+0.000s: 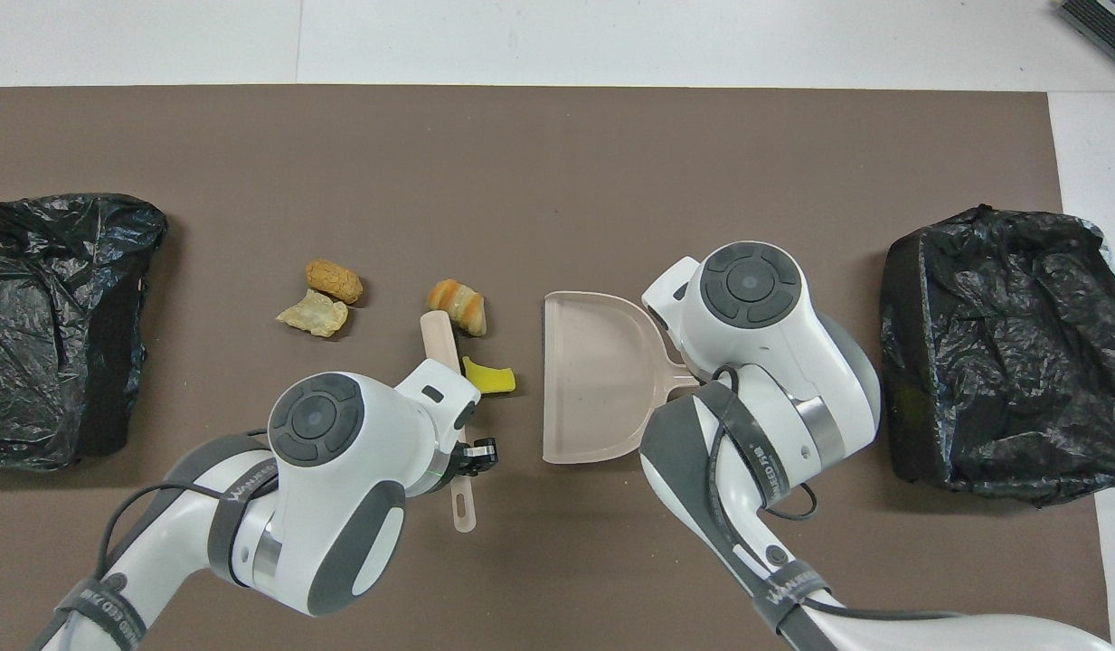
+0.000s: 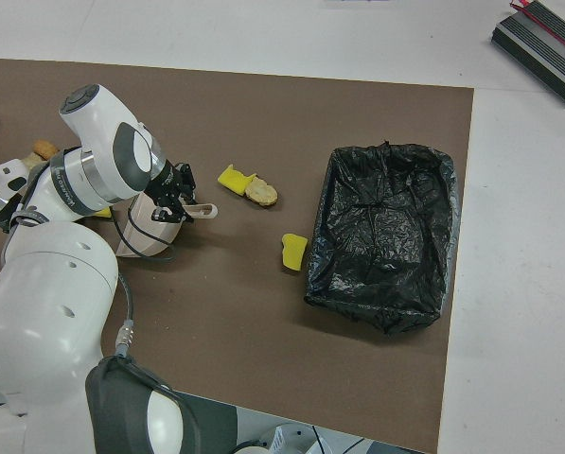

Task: Sweep and dump trash in bin
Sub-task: 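Sweep the trash toward the dustpan with the brush in the left gripper, then sweep the remaining bread pieces into the dustpan with the left gripper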

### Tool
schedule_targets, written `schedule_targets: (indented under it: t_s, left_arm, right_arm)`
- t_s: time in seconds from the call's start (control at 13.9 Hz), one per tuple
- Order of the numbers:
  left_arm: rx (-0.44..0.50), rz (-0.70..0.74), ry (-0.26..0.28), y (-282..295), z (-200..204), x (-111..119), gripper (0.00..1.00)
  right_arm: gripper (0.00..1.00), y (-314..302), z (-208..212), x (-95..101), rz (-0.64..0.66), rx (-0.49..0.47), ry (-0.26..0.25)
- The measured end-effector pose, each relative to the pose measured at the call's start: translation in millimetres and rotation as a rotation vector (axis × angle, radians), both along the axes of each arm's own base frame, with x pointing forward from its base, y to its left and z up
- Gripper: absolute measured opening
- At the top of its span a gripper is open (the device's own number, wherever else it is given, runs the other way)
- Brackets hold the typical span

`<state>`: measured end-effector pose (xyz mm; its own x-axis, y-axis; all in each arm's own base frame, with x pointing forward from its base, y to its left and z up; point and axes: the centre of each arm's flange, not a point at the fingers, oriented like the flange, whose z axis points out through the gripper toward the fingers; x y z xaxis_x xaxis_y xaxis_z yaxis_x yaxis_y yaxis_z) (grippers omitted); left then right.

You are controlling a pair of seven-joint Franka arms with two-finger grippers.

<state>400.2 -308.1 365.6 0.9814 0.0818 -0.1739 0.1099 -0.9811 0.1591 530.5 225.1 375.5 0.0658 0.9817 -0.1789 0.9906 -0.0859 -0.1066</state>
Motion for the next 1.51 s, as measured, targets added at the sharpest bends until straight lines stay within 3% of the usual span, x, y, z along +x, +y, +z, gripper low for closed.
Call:
schedule_targets:
  t_s: [0.36,0.65,0.79,1.01,1.3,1.51]
  left_arm:
    - [-0.052,-0.056,-0.019,-41,13,-16,0.27]
    - [-0.044,-0.223,0.072,-34,42,-15,0.27]
    - [-0.032,-0.217,0.111,-5,61,-3,0.27]
    - [0.082,-0.204,0.113,55,65,24,0.27]
    - [0.180,-0.192,0.082,149,69,79,0.27]
    - [0.194,-0.188,0.061,219,63,116,0.27]
  right_arm:
    - [0.31,-4,-3,-10.7,0.004,-0.005,0.012]
    - [0.31,3,-6,-13.4,0.013,0.003,-0.004]
    - [0.31,3,-6,-13.8,0.014,0.003,-0.004]
    - [0.31,3,-7,-14.0,0.014,0.002,-0.003]
    - [0.31,3,-7,-14.0,0.014,0.002,-0.003]
    - [0.31,3,-7,-14.0,0.014,0.001,-0.003]
